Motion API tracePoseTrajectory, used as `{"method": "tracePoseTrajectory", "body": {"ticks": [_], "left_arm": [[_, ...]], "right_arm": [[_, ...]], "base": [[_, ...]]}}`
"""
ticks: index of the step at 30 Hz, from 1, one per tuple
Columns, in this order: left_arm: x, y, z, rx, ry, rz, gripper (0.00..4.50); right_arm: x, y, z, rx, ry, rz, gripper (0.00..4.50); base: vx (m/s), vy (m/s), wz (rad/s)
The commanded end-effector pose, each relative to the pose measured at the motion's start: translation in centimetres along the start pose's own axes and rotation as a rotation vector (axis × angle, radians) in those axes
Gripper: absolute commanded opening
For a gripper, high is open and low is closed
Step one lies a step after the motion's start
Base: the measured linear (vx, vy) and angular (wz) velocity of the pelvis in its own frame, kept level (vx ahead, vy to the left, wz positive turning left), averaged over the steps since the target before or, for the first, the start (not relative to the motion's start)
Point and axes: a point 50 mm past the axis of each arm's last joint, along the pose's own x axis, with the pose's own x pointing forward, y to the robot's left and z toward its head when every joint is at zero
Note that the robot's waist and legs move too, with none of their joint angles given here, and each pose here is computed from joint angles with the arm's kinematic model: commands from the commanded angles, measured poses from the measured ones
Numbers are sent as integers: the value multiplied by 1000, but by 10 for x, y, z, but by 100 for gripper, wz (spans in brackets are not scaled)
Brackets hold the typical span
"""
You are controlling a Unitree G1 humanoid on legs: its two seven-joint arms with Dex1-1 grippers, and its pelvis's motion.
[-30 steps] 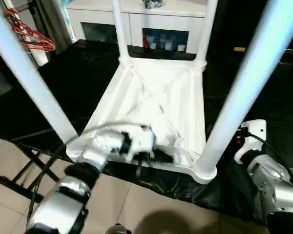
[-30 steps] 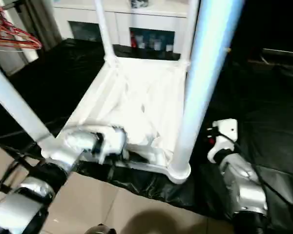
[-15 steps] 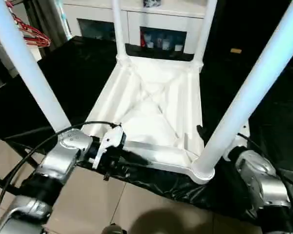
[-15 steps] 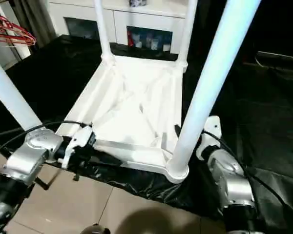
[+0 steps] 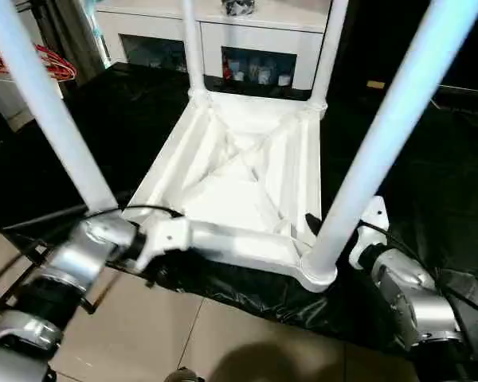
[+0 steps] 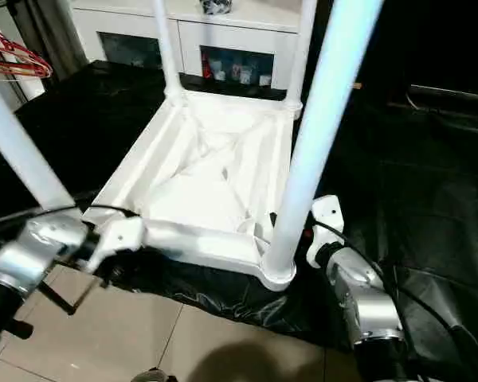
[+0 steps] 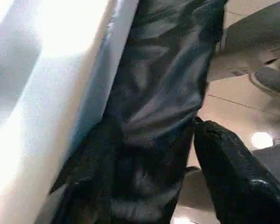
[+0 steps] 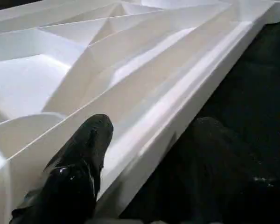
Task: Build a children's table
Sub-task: Rotate leg to tighten
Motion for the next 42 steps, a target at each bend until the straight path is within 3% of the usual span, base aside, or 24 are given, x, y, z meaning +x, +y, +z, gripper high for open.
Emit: {"method": "tracePoseTrajectory", "body": {"ticks": [1, 3, 7, 8, 9, 15, 18, 20, 23, 25, 26, 29, 30, 34, 39, 42], "left_arm": [[-12, 12, 5, 28, 10, 81, 312], [-14, 14, 3, 32, 20, 91, 341], [-15, 22, 3, 50, 2, 187, 347], [-15, 22, 3, 52, 0, 192, 380], [-15, 23, 3, 55, -6, 205, 384], [-23, 22, 9, 47, -163, 317, 428], [-30, 17, 19, -8, -342, 478, 446], [-29, 15, 16, -95, -378, 700, 446], [-24, 11, 13, -170, -410, 792, 450], [-17, -7, 14, -319, -644, 1039, 450], [-16, -13, 12, -362, -679, 1094, 450], [-14, -21, 10, -386, -676, 1194, 450], [-10, -28, 10, -394, -666, 1243, 450], [-2, -36, 16, -360, -640, 1219, 450], [-5, -44, 18, -295, -579, 1267, 450], [-7, -54, 18, -295, -584, 1308, 450]], "right_arm": [[-2, 3, -6, 3, 22, -3, 318], [-1, 5, -7, 5, 22, 0, 318], [0, 13, -11, 18, 21, 23, 318], [0, 13, -11, 19, 21, 23, 318], [0, 13, -11, 22, 20, 23, 318], [-3, 4, -5, 48, -31, -90, 318], [-15, -8, 1, -13, -58, -239, 318], [-26, -10, 7, -7, -100, -315, 318], [-33, -6, 8, -12, -110, -336, 351], [-52, 12, 6, 10, -122, -370, 364], [-57, 17, 6, 19, -130, -377, 377], [-63, 24, 4, 33, -142, -403, 393], [-65, 27, -1, 79, -130, -439, 393], [-61, 28, -5, 131, -111, -482, 393], [-64, 27, -2, 114, -105, -492, 393], [-68, 20, 1, 87, -123, -488, 393]], "base": [[0, 0, 0], [0, 0, 0], [0, 0, 0], [0, 0, 0], [0, 0, 0], [0, 0, 0], [0, 0, 0], [0, 0, 0], [0, 0, 0], [0, 0, 0], [0, 0, 0], [0, 0, 0], [0, 0, 0], [-2, 4, -9], [14, 144, -57], [-6, 192, -49]]}}
